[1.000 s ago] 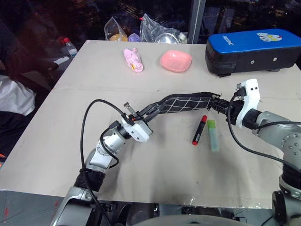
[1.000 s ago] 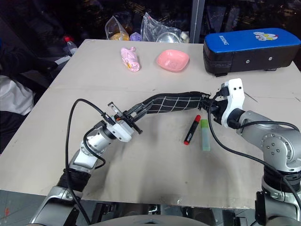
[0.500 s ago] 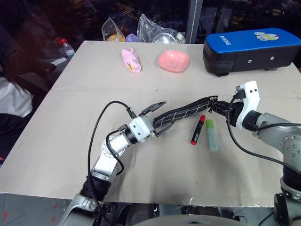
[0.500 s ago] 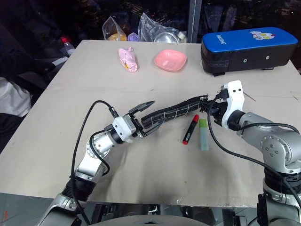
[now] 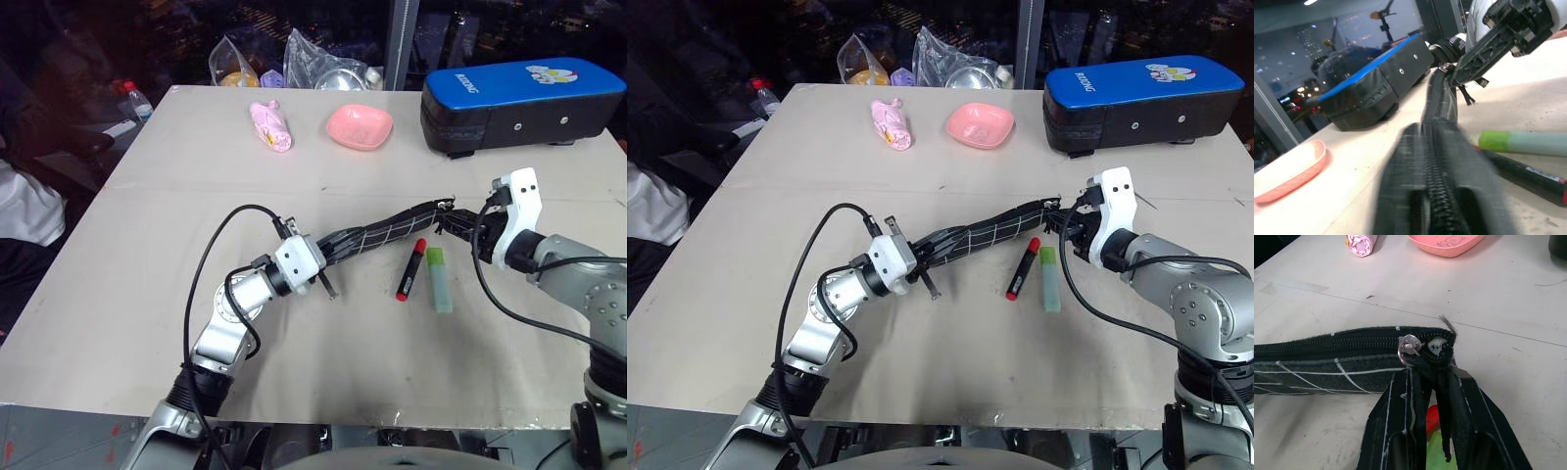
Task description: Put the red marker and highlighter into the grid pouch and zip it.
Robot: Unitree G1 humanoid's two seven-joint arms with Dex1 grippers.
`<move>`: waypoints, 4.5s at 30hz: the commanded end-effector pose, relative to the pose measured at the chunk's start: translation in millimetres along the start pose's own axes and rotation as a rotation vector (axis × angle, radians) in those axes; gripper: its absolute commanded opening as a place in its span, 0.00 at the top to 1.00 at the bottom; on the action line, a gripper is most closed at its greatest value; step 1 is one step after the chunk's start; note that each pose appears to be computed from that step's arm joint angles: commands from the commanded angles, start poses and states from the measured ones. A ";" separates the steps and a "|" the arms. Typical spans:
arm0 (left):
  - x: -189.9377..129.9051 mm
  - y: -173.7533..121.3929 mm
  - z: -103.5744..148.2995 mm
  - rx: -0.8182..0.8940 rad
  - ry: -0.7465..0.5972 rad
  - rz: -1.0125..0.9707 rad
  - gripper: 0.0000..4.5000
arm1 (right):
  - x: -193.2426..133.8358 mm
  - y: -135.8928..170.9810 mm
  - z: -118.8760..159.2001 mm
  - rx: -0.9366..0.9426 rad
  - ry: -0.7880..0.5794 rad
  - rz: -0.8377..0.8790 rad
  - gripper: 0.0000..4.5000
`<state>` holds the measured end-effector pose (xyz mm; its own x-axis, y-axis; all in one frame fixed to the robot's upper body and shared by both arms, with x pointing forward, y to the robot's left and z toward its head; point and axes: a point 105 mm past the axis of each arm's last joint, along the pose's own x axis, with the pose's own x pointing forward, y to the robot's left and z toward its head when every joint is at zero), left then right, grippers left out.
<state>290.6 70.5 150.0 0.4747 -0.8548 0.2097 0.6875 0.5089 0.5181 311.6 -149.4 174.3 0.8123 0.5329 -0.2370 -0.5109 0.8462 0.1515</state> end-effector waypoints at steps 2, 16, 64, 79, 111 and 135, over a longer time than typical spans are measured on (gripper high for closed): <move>2.9 2.7 9.2 0.019 -0.011 -0.003 0.99 | -3.6 6.7 12.1 -0.031 -0.064 0.017 0.85; 7.4 8.8 15.1 0.062 -0.009 0.019 1.00 | -12.5 6.0 3.0 -0.075 0.003 0.017 0.24; 7.5 -2.6 12.1 0.233 -0.022 -0.019 1.00 | -3.9 45.1 7.0 -0.213 0.061 0.173 0.99; 7.1 -11.2 6.6 0.241 -0.013 -0.053 1.00 | -1.2 80.4 11.5 -0.267 0.054 0.390 0.99; 2.0 0.5 10.0 0.344 -0.021 0.059 1.00 | 3.1 88.1 12.1 -0.295 0.082 0.448 0.99; -2.5 19.6 8.0 0.451 0.019 0.182 1.00 | 11.2 114.2 11.4 -0.301 0.082 0.548 0.99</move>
<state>301.1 84.8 157.3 0.6000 -0.7482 0.2833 0.3156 0.5467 0.7756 273.3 -56.4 190.0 0.4337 0.8471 -0.3070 -0.8864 0.4623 0.0234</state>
